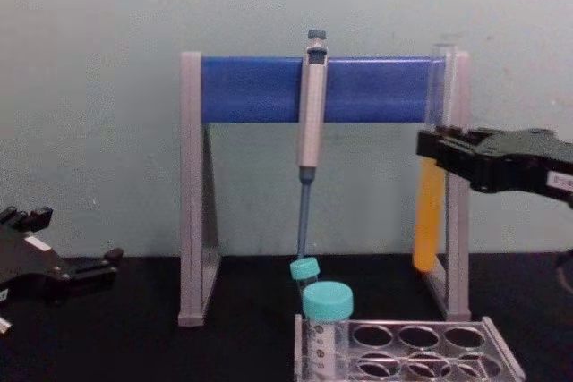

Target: Pick up the test tube from the test tube rack, shake it, then place it back into the test tube rack.

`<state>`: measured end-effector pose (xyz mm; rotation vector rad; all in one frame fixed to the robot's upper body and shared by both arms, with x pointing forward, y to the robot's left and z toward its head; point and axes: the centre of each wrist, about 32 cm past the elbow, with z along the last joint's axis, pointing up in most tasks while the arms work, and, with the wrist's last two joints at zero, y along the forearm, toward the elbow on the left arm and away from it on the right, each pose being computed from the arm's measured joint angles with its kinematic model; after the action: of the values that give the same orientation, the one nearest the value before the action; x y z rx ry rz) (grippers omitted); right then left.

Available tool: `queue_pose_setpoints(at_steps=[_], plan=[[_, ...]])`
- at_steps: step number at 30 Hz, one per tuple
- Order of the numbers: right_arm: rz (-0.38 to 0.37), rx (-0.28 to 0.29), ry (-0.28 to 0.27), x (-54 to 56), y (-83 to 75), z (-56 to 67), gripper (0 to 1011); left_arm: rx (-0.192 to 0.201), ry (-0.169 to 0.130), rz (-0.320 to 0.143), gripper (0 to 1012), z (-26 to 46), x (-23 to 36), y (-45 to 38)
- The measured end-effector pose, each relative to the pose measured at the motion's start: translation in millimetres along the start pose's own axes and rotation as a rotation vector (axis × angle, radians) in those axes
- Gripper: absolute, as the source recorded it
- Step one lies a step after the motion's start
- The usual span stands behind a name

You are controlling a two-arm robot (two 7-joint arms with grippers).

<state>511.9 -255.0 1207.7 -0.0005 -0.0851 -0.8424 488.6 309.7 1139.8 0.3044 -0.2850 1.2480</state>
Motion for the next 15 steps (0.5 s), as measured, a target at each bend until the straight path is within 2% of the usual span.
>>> queue_pose_setpoints(at_steps=[8,11,15], plan=[[-0.011,-0.021,-0.025,1.5,-20.1,4.8,221,0.000,0.000,0.000,1001,0.0,0.0,0.0],[0.011,-0.044,-0.037,0.5,-29.1,7.7,221,0.000,0.000,0.000,1001,0.0,0.0,0.0],[0.080,-0.076,-0.037,-3.8,-37.9,10.2,221,0.000,0.000,0.000,1001,0.0,0.0,0.0]])
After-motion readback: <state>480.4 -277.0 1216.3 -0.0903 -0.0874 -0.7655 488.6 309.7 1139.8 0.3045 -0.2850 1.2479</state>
